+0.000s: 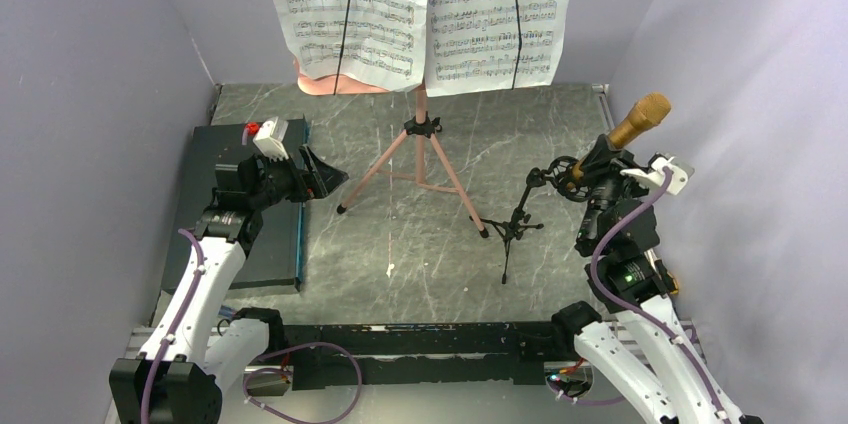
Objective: Set up the instrument practice props
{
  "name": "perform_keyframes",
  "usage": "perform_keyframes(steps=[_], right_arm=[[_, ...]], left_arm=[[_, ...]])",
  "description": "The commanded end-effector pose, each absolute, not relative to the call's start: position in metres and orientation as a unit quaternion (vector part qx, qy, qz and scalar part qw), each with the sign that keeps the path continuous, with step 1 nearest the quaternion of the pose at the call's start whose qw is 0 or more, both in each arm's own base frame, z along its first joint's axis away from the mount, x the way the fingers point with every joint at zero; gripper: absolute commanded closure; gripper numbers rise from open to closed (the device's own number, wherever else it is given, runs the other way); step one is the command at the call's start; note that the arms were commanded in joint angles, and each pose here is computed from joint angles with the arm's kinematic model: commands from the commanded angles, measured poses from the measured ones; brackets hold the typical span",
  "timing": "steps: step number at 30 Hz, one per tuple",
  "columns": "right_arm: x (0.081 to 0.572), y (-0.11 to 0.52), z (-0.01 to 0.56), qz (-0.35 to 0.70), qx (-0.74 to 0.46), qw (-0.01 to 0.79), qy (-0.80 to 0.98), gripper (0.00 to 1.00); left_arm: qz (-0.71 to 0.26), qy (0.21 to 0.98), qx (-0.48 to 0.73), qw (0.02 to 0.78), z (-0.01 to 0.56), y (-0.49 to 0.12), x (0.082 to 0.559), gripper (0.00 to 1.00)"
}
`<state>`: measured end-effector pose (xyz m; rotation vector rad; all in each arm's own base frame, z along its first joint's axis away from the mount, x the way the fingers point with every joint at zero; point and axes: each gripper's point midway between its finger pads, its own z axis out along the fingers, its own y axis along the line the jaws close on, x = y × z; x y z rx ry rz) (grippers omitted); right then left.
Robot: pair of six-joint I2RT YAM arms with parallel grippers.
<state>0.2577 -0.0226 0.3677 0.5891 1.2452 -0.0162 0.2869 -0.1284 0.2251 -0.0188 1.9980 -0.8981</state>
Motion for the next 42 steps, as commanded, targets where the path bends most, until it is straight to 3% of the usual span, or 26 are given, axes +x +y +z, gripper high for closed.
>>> perform_keyframes(steps=[1,14,20,25,29,38,42], right_arm=[[0.261,-0.017,0.365,-0.004,0.257,0.769,0.585,1.0],[0.261,-0.007,0.346,0.025,0.244,0.762,0.599,1.0],[0.26,-0.006,0.344,0.033,0.248,0.761,0.598,0.83],[0.26,-0.001,0.349,0.05,0.242,0.764,0.596,0.57],[0.261,0.005,0.352,0.063,0.232,0.763,0.6,0.49],[0.261,0.007,0.354,0.069,0.23,0.761,0.602,0.41],[0.259,0.005,0.358,0.069,0.232,0.763,0.6,0.3]], left_arm=[[-0.378,0.798,0.001,0.469,0.234,-0.132,0.288,0.06],[-0.378,0.797,0.0,0.471,0.234,-0.131,0.288,0.06],[-0.377,0.798,0.0,0.47,0.234,-0.131,0.288,0.06],[-0.373,0.799,-0.001,0.472,0.234,-0.13,0.288,0.06],[-0.372,0.798,-0.002,0.473,0.234,-0.129,0.287,0.06],[-0.374,0.799,-0.002,0.472,0.233,-0.13,0.287,0.06],[-0.374,0.798,-0.002,0.472,0.233,-0.13,0.287,0.06]])
